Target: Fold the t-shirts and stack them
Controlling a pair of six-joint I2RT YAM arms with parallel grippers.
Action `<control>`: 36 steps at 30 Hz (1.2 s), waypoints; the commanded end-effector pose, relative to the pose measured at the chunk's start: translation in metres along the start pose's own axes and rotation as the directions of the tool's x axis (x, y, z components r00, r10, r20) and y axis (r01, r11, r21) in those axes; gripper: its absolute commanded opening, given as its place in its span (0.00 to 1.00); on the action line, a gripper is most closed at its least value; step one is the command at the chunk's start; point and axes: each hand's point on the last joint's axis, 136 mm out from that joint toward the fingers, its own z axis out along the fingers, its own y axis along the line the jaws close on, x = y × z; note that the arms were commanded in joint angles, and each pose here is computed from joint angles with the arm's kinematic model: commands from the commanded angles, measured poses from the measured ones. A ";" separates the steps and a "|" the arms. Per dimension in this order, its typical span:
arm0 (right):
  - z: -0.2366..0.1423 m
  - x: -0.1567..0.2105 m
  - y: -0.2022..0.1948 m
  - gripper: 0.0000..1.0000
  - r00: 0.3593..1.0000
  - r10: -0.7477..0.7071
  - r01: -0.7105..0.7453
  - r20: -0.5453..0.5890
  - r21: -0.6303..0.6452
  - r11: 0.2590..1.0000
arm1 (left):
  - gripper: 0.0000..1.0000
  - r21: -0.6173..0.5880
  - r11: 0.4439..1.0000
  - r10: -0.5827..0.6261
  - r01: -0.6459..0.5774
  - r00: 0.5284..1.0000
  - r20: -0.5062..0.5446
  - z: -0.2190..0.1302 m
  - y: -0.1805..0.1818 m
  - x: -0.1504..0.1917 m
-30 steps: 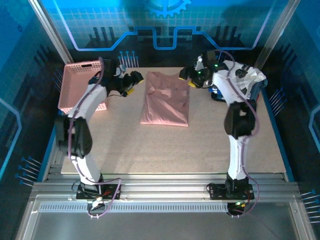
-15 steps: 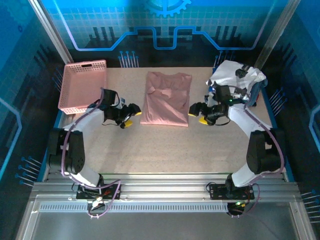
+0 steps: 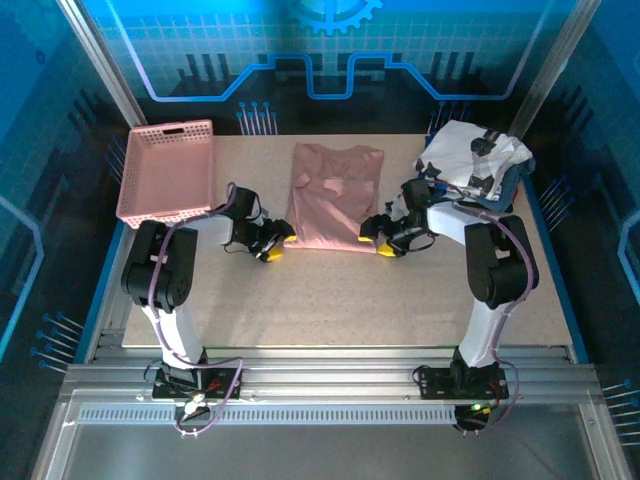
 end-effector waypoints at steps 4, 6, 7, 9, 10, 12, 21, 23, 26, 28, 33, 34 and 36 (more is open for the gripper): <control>0.017 -0.015 -0.007 0.43 0.999 0.042 -0.040 -0.020 0.052 0.998 | 0.47 -0.021 1.000 0.006 -0.005 0.999 0.051 0.021 -0.008 -0.021; 0.015 -0.018 -0.010 0.23 0.998 0.060 -0.060 -0.003 0.053 0.997 | 0.33 -0.036 0.999 -0.001 0.004 0.998 0.062 0.024 -0.006 -0.024; 0.012 -0.018 -0.010 0.14 0.998 0.063 -0.063 0.004 0.056 0.996 | 0.24 -0.046 0.999 -0.003 0.007 0.997 0.072 0.024 -0.005 -0.026; 0.003 -0.017 -0.010 0.04 0.998 0.068 -0.068 0.013 0.067 0.995 | 0.07 -0.082 0.997 -0.005 0.012 0.996 0.092 0.017 -0.001 -0.027; -0.004 -0.015 -0.011 0.01 0.997 0.073 -0.074 0.017 0.076 0.994 | 0.00 -0.098 0.995 0.001 0.010 0.994 0.106 0.010 0.001 -0.026; -0.017 -0.007 -0.009 0.00 0.997 0.074 -0.076 0.031 0.083 0.994 | 0.00 -0.109 0.994 0.029 -0.013 0.988 0.153 -0.009 -0.003 -0.024; -0.045 0.046 -0.007 0.01 0.996 0.085 -0.088 0.030 0.083 0.993 | 0.00 -0.074 0.997 0.012 0.002 0.980 0.200 -0.055 0.012 0.032; -0.042 0.062 -0.011 0.00 0.995 0.096 -0.096 0.005 0.099 0.991 | 0.00 -0.073 0.997 0.018 -0.004 0.983 0.185 -0.056 0.015 0.048; -0.040 0.085 -0.011 0.01 0.994 0.106 -0.105 -0.009 0.092 0.990 | 0.00 -0.061 0.998 0.018 -0.009 0.989 0.146 -0.050 0.015 0.075; -0.043 0.103 -0.011 0.02 0.995 0.103 -0.101 -0.015 0.107 0.989 | 0.00 -0.076 0.997 0.027 -0.017 0.991 0.132 -0.051 0.017 0.092; -0.060 0.141 -0.008 0.03 0.995 0.100 -0.099 -0.010 0.116 0.988 | 0.00 -0.063 0.998 0.031 -0.022 0.989 0.147 -0.071 0.018 0.123; -0.064 0.148 -0.007 0.03 0.995 0.096 -0.095 -0.008 0.112 0.989 | 0.00 -0.056 0.998 0.036 -0.028 0.989 0.146 -0.076 0.015 0.129; -0.069 0.159 -0.004 0.03 0.995 0.098 -0.096 -0.009 0.102 0.990 | 0.00 -0.037 0.998 0.049 -0.044 0.989 0.141 -0.082 0.009 0.140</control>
